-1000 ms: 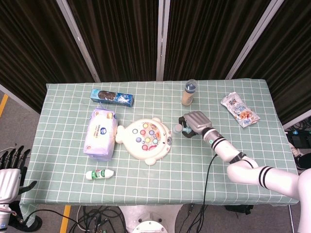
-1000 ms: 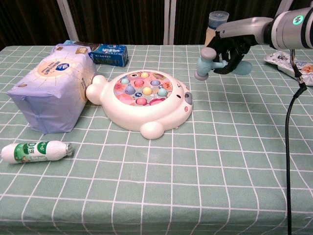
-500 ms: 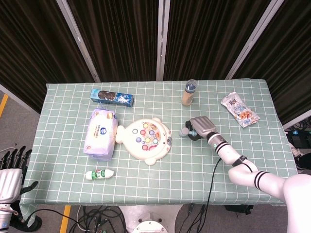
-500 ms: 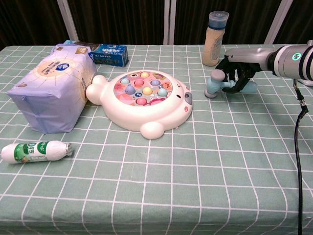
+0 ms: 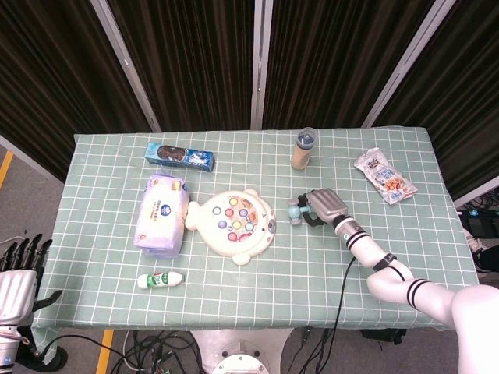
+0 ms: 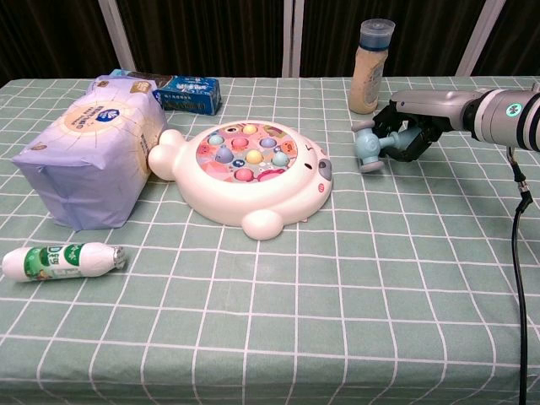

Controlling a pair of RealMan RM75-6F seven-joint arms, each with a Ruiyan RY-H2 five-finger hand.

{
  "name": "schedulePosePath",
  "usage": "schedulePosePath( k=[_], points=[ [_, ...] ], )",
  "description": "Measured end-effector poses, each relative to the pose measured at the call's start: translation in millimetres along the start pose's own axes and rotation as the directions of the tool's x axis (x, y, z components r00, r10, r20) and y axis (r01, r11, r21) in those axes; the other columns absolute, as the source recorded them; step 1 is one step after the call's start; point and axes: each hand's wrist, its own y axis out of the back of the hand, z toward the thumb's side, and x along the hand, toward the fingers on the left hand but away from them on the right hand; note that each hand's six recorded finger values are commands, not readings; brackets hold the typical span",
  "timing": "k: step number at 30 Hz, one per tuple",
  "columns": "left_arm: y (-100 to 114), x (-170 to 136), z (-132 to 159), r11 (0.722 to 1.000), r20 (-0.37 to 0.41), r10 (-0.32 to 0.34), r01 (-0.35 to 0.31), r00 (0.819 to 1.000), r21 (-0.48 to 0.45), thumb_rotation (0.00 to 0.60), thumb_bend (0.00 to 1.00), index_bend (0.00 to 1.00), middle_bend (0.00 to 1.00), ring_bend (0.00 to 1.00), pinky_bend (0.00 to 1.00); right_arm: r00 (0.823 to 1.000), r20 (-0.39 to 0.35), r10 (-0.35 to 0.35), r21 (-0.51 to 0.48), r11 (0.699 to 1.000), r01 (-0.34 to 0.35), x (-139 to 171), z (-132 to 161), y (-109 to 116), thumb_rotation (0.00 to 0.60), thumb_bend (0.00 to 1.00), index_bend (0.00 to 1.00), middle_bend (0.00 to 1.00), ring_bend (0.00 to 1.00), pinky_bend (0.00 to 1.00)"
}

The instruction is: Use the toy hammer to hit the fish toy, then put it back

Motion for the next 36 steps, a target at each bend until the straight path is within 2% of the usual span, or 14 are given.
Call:
schedulePosePath(
  k=[11, 18, 27, 36],
  points=[
    [-1, 1, 0, 1.0, 0.0, -0.001, 0.001, 1.0, -0.001, 0.6, 0.05, 0.1, 0.02, 0.0, 0.0, 0.999, -0.024, -0.024, 0.004, 1.0, 0.024, 8, 3, -2, 0.6, 0.43, 0.37, 0.34, 0.24, 0.38],
    [-1, 2, 0, 1.0, 0.006, -0.002, 0.002, 1.0, 0.001, 0.6, 0.05, 0.1, 0.02, 0.0, 0.0, 0.996, -0.055, -0.068, -0.039, 0.997, 0.065, 26, 4, -5, 0.6, 0.33, 0.34, 0.32, 0.23, 0.38],
    [0, 3, 2, 1.0, 0.013, -0.001, 0.001, 1.0, 0.002, 0.6, 0.05, 0.1, 0.02, 0.0, 0.0, 0.991, -0.096, -0.097, -0.074, 0.993, 0.09, 46, 4, -12, 0.6, 0.24, 0.33, 0.32, 0.23, 0.37],
    [0, 3, 3, 1.0, 0.02, 0.002, -0.002, 1.0, 0.002, 0.6, 0.05, 0.1, 0.02, 0.0, 0.0, 0.99, -0.09, -0.11, -0.086, 0.991, 0.103, 57, -3, -21, 0.6, 0.24, 0.33, 0.32, 0.23, 0.37]
  ],
)
